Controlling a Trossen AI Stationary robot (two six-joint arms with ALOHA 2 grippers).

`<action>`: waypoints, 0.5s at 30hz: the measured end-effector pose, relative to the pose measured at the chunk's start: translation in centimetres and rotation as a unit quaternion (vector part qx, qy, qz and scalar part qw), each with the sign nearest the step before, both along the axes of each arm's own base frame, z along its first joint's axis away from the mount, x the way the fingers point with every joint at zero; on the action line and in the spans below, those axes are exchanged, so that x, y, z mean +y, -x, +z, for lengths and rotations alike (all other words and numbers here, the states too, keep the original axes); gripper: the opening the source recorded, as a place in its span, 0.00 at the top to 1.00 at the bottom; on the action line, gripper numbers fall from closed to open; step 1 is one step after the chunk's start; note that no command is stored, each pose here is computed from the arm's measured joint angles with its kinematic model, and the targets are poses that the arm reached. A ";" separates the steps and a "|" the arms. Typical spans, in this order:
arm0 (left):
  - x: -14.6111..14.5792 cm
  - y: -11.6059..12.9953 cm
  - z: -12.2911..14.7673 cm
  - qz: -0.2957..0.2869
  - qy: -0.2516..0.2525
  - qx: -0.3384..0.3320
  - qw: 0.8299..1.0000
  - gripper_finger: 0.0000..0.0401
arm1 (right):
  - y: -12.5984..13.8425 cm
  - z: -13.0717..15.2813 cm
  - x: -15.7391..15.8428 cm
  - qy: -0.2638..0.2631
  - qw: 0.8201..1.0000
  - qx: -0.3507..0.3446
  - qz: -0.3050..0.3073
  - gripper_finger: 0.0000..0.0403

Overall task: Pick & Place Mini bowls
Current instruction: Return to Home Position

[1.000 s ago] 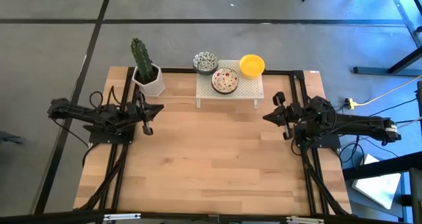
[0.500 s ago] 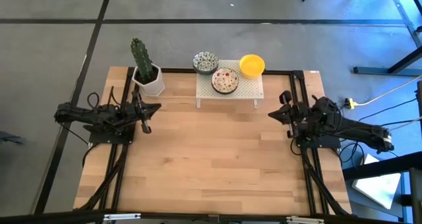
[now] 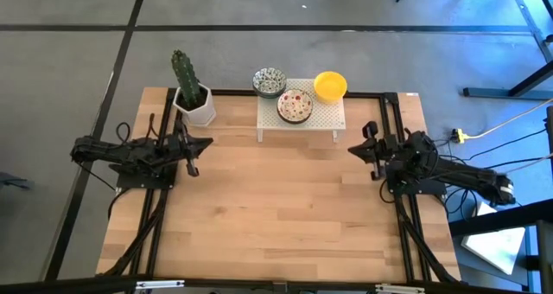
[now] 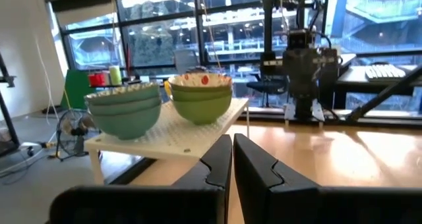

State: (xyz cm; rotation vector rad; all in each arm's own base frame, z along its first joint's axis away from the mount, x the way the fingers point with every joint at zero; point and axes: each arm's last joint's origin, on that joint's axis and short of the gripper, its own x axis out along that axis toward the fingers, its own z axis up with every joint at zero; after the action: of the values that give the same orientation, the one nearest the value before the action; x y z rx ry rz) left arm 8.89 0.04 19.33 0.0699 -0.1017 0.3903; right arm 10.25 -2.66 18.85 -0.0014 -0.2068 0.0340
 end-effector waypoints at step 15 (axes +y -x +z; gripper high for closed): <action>0.1 -0.5 -1.8 0.008 0.007 0.011 1.000 0.98 | 0.1 -0.4 -0.5 -0.026 0.999 0.025 0.007 0.98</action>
State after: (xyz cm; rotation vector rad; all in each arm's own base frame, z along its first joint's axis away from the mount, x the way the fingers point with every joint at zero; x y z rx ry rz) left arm 9.36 0.10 17.50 0.0614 -0.0768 0.4063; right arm 10.16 -3.11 18.41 0.0526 -0.1580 0.0432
